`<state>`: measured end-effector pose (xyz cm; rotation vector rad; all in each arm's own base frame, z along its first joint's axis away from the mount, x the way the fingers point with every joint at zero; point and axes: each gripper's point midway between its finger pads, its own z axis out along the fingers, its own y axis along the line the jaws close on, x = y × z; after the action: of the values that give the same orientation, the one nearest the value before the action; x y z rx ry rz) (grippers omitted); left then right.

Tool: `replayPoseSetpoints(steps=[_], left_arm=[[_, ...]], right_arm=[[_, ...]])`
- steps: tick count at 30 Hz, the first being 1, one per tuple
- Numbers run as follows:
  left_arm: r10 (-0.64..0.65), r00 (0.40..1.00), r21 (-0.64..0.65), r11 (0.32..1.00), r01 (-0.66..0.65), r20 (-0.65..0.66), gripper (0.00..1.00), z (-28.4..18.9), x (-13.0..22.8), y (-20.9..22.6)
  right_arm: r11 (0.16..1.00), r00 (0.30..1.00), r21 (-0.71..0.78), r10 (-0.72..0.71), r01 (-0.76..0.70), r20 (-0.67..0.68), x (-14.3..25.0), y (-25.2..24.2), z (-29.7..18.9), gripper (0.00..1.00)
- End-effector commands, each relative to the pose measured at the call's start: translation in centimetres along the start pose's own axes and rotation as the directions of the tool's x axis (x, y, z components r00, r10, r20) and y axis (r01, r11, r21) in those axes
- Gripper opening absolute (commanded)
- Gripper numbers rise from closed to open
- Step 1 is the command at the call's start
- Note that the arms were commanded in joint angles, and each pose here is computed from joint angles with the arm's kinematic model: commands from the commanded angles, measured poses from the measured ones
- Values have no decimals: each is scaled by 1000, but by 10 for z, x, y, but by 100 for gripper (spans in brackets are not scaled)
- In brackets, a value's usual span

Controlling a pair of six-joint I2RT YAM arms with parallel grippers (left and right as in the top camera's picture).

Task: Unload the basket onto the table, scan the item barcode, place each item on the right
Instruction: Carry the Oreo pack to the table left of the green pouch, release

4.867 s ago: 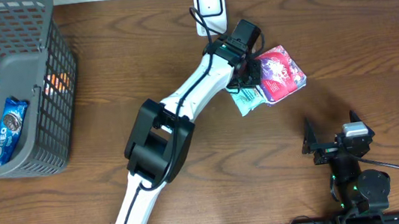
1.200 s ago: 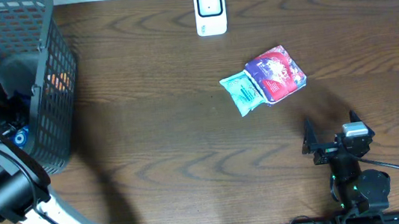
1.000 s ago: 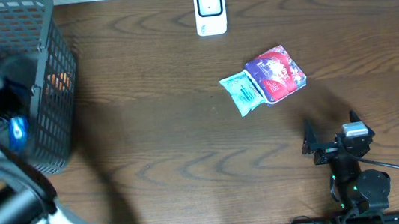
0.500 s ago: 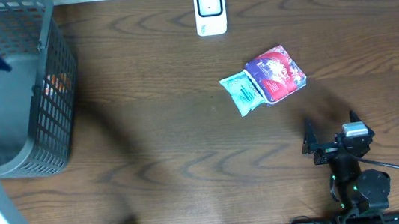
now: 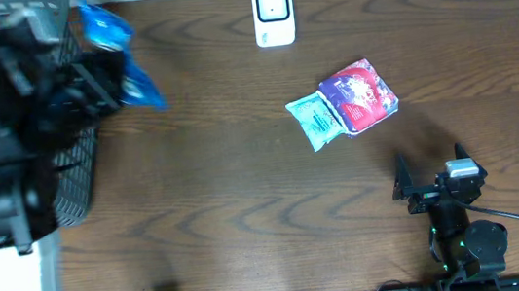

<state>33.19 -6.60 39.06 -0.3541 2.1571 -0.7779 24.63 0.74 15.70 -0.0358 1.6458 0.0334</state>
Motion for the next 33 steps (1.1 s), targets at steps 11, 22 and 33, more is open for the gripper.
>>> replayPoseSetpoints(steps=[11, 22, 33], left_arm=[[-328, 928, -458, 862, 217, -178, 7, 129, 108, 35], [-489, 826, -643, 735, 217, -280, 7, 239, 214, 66], [-455, 824, -534, 813, 232, -336, 8, 309, 262, 43]], right_arm=[[1000, 1000, 13, 18, -18, 0, 1, -3, 0, 99], [1000, 1000, 12, 18, -18, 0, 1, -3, 0, 99], [1000, 1000, 12, 18, -18, 0, 1, -3, 0, 99]])
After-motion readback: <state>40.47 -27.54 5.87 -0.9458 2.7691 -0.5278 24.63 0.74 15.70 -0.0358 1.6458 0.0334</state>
